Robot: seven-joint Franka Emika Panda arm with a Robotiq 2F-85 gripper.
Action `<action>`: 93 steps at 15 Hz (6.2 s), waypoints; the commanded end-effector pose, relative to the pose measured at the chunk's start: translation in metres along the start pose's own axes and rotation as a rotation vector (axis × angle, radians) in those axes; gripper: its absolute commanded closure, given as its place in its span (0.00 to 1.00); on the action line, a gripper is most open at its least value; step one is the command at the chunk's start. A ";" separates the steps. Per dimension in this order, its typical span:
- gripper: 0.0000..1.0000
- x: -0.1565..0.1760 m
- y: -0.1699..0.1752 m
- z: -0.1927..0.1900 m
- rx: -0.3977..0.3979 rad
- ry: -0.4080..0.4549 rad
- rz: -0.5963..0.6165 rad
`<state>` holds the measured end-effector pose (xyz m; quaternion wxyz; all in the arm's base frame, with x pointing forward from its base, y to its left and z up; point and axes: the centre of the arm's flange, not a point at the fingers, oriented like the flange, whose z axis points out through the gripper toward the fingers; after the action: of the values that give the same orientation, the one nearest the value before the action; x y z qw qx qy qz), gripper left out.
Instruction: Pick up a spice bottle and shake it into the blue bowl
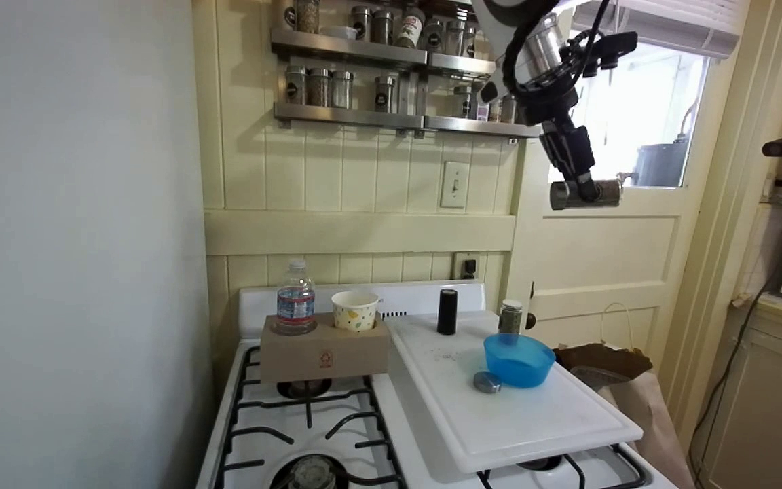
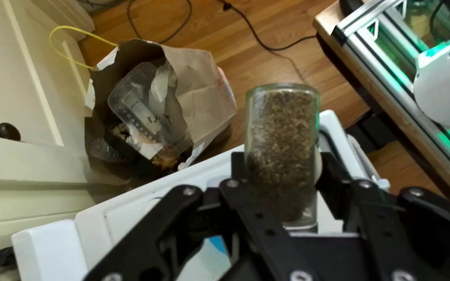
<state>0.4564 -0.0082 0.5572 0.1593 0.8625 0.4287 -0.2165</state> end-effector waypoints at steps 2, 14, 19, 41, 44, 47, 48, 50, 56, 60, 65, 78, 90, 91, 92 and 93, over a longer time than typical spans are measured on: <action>0.77 0.035 0.005 0.029 0.039 -0.219 -0.100; 0.77 0.094 0.017 0.091 0.122 -0.753 -0.074; 0.77 0.117 0.036 0.086 0.071 -0.821 0.062; 0.77 0.158 0.029 0.088 0.057 -0.474 0.017; 0.77 0.153 0.029 0.093 0.093 -0.486 -0.027; 0.77 0.150 0.033 0.103 0.083 -0.605 0.006; 0.77 0.148 0.033 0.101 0.082 -0.563 -0.002; 0.77 0.146 0.038 0.107 0.079 -0.625 0.036; 0.77 0.148 0.045 0.127 0.076 -0.786 0.080; 0.77 0.158 0.042 0.123 0.088 -0.763 0.024; 0.77 0.162 0.043 0.129 0.072 -0.840 0.036; 0.77 0.163 0.029 0.093 0.078 -0.528 -0.140; 0.77 0.163 0.006 0.121 0.065 -0.677 -0.158; 0.77 0.159 0.003 0.121 0.068 -0.639 -0.126; 0.77 0.156 0.002 0.121 0.074 -0.602 -0.105; 0.77 0.149 -0.001 0.117 0.086 -0.537 -0.072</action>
<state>0.5334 0.0450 0.3682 0.2422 0.7185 0.4017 -0.5136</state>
